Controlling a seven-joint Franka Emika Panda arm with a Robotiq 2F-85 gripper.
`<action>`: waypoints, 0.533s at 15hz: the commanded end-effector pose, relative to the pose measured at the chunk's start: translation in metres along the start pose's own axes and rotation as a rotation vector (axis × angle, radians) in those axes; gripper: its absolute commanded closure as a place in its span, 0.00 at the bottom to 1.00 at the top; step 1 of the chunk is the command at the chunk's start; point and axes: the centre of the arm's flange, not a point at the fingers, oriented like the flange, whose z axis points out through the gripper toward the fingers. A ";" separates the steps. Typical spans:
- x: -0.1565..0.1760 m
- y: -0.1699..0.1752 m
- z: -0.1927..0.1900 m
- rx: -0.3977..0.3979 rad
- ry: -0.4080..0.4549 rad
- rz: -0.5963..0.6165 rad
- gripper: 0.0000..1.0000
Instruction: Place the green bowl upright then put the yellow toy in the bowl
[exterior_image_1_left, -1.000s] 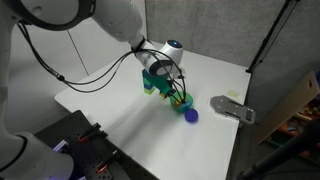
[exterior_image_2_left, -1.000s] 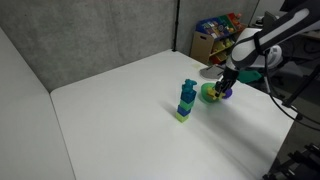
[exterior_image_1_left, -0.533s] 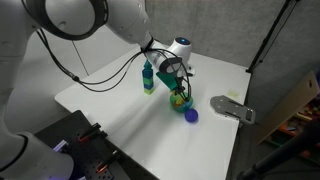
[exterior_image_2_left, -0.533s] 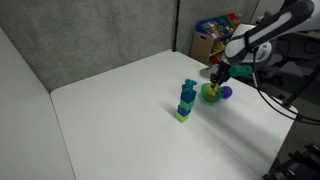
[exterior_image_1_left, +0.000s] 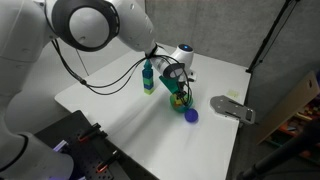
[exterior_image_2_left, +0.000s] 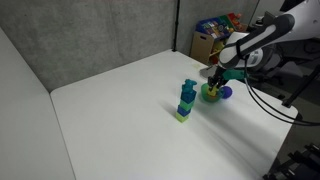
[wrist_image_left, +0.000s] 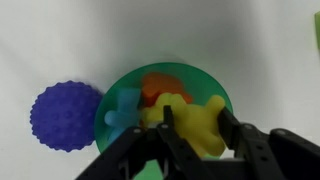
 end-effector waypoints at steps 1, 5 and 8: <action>0.012 0.000 -0.022 0.024 -0.017 0.014 0.17; 0.009 -0.002 -0.054 0.043 -0.002 0.002 0.00; 0.006 -0.002 -0.083 0.071 0.000 -0.002 0.00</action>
